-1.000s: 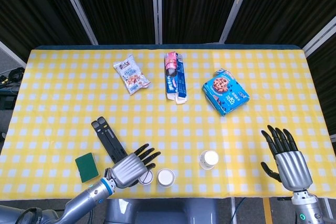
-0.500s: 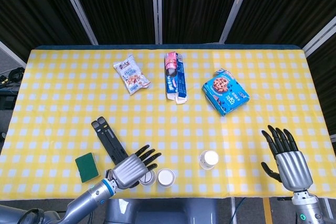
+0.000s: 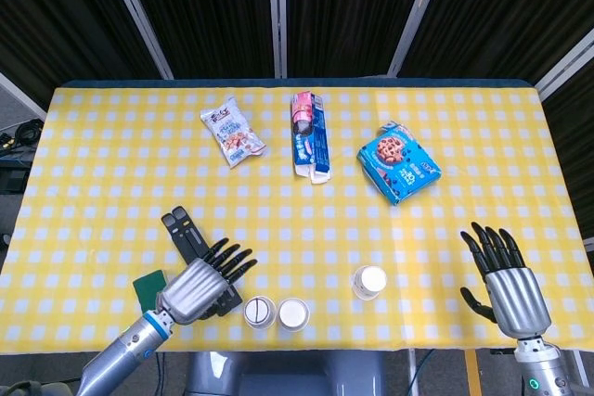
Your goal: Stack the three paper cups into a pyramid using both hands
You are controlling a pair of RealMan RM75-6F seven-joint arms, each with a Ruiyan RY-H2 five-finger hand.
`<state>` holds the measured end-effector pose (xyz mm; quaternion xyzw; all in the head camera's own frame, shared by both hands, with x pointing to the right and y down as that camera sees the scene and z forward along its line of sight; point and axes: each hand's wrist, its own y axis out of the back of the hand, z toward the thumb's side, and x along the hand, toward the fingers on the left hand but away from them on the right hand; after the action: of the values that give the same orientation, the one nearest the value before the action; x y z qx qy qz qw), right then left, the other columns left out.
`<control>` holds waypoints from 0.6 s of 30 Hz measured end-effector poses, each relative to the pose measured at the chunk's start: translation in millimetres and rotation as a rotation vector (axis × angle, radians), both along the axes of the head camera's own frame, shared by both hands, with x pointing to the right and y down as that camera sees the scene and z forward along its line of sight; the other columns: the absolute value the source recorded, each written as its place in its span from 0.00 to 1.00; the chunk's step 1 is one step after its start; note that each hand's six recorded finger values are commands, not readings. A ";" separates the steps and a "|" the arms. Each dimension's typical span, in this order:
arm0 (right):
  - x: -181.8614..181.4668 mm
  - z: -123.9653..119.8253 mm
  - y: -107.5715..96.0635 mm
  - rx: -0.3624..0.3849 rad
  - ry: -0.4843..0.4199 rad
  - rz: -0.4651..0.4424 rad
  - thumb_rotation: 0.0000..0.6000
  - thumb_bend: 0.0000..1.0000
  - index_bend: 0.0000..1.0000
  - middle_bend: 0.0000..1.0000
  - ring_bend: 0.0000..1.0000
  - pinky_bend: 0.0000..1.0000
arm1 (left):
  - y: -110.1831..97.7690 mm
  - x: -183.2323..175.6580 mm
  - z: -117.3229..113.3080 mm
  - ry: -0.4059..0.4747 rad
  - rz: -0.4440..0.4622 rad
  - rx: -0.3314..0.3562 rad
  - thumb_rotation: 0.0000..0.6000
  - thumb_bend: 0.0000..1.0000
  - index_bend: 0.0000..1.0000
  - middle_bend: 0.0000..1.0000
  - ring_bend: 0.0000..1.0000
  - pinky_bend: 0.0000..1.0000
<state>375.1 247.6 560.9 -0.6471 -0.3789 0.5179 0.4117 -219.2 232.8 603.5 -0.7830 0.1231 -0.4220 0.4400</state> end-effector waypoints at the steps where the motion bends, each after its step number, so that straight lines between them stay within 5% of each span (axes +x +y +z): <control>1: 0.1 0.8 0.0 -0.002 0.002 0.000 1.00 0.15 0.00 0.00 0.00 0.00 | -2.4 -5.9 -2.3 0.003 -0.024 0.012 1.00 0.24 0.00 0.00 0.00 0.00; 9: -5.2 8.3 0.1 -0.047 -0.033 0.002 1.00 0.15 0.01 0.00 0.00 0.00 | -15.2 -82.4 -24.6 -0.037 -0.251 0.186 1.00 0.23 0.00 0.00 0.00 0.00; 18: -29.0 18.1 -9.3 -0.117 -0.057 -0.046 1.00 0.17 0.13 0.00 0.00 0.00 | -6.1 -142.4 -49.5 -0.029 -0.390 0.267 1.00 0.23 0.00 0.00 0.00 0.00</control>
<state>346.1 238.3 579.0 -0.6929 -0.3446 0.5109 0.3743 -361.6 226.7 554.0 -0.6732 0.3204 -0.4901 0.4517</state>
